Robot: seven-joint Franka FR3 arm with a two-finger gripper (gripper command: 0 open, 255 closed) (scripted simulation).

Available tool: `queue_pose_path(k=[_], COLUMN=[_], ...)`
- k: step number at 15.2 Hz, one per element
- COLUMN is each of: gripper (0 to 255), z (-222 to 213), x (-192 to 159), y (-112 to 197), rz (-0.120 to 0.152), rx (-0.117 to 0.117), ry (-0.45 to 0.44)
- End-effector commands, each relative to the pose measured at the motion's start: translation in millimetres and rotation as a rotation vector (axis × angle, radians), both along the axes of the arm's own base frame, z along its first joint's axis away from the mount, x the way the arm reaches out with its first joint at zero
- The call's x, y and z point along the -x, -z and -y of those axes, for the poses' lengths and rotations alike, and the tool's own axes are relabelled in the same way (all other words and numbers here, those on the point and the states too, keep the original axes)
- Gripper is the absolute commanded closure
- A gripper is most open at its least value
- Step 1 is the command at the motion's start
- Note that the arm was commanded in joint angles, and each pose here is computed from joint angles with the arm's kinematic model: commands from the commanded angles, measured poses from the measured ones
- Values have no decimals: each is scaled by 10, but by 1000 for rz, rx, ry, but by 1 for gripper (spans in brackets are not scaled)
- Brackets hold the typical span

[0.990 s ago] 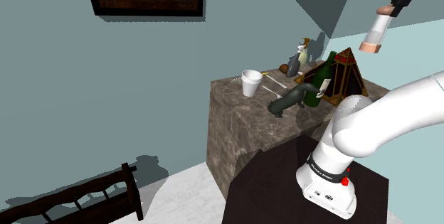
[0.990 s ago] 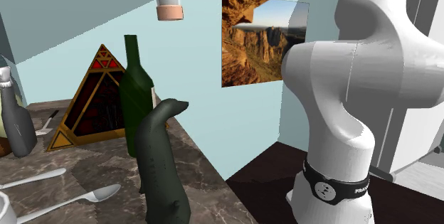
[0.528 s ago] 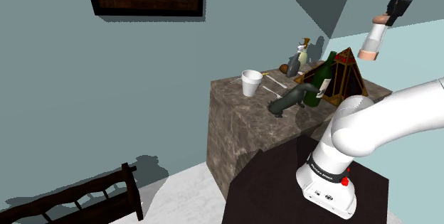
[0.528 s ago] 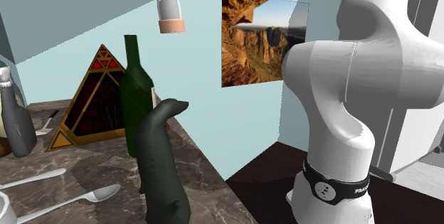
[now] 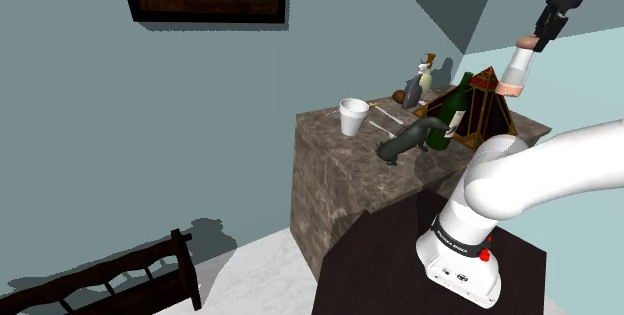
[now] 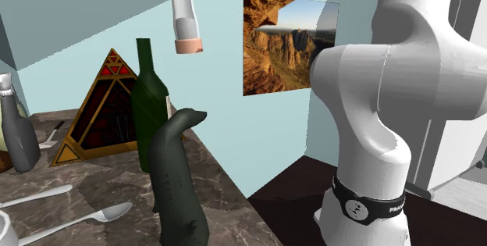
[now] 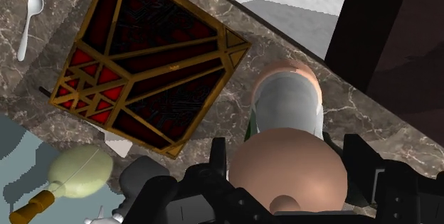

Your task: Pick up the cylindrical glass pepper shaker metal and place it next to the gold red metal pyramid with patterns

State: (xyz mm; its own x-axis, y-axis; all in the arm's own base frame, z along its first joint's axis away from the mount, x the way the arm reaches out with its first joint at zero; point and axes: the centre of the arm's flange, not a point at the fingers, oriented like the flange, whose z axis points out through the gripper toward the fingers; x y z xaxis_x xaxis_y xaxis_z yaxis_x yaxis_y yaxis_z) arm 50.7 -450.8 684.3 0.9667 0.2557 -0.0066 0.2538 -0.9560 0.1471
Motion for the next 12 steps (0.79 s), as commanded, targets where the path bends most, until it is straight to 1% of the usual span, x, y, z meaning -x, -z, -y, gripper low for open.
queue_pose_path(k=[1, 12], gripper=[255, 255], z=[-10, -10], x=[-6, -6], y=[99, 680], rz=[0, 0], rx=[1, 1], ry=[0, 0])
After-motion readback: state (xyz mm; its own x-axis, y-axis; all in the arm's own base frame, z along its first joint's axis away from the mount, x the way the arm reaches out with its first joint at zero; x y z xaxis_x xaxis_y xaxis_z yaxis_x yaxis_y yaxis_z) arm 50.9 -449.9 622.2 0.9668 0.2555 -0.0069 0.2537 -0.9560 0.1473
